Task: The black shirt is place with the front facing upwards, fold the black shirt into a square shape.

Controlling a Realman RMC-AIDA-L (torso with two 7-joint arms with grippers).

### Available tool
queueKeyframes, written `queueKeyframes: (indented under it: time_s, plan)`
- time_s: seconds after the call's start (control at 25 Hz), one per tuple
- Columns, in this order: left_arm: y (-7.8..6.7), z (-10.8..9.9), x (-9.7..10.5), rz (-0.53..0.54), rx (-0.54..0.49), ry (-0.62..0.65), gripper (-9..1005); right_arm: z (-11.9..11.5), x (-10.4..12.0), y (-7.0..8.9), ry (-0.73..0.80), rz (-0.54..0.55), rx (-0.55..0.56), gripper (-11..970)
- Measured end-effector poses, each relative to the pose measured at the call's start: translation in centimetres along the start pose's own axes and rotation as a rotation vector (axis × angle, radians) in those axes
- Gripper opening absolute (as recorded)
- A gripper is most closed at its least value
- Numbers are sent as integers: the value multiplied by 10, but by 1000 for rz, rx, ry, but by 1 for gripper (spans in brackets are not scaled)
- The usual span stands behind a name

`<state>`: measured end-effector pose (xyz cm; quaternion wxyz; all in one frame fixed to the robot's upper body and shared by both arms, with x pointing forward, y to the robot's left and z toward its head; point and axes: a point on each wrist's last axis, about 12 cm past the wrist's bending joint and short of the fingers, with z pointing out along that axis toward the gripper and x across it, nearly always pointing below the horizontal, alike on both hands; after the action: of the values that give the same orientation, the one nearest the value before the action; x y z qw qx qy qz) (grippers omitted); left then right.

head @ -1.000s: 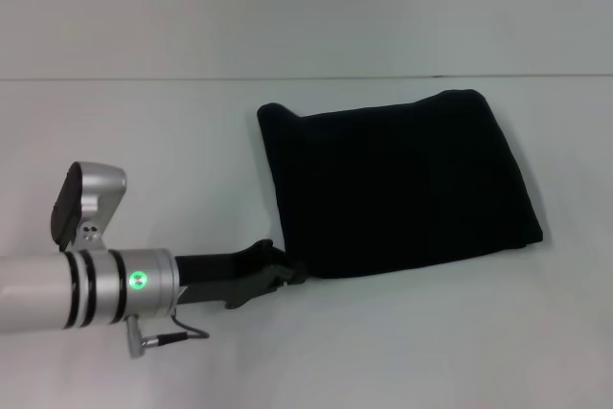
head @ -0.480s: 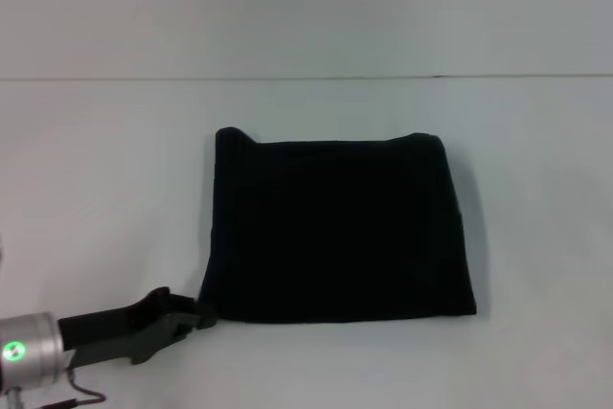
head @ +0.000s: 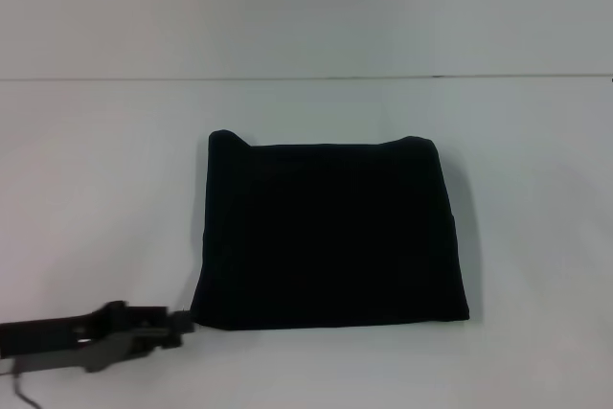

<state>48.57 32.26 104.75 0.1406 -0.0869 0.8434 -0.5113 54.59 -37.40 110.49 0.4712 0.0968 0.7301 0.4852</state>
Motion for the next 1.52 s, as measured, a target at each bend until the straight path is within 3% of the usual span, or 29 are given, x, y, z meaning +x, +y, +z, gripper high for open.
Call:
queueKeyframes:
  time_s: [0.04,0.08,0.16,0.32,0.48,0.56,0.68,0.92,1.52]
  plan:
    - [0,0,0,0,0,0,146,0,0,0,7,-12,3,941]
    - [-2,-14,0,36,33,-42,198,0,-1,0,25,-39,11,941]
    - [-11,-18,2,183,121,-91,290,2,0,0,86,-133,32,941]
    - [-45,8,-6,615,254,-77,453,12,5,7,290,-426,37,941]
    - [-66,36,-36,874,177,-44,727,33,27,23,411,-683,-100,941]
    - [-72,49,-52,966,101,-34,765,46,38,29,443,-761,-153,941]
    - [-78,62,-67,1030,18,-41,822,69,56,38,487,-845,-220,941]
    - [-82,74,-70,1077,-12,-35,937,82,69,38,529,-858,-244,941]
    - [-80,74,-66,1099,-10,-34,934,89,68,42,491,-848,-252,941]
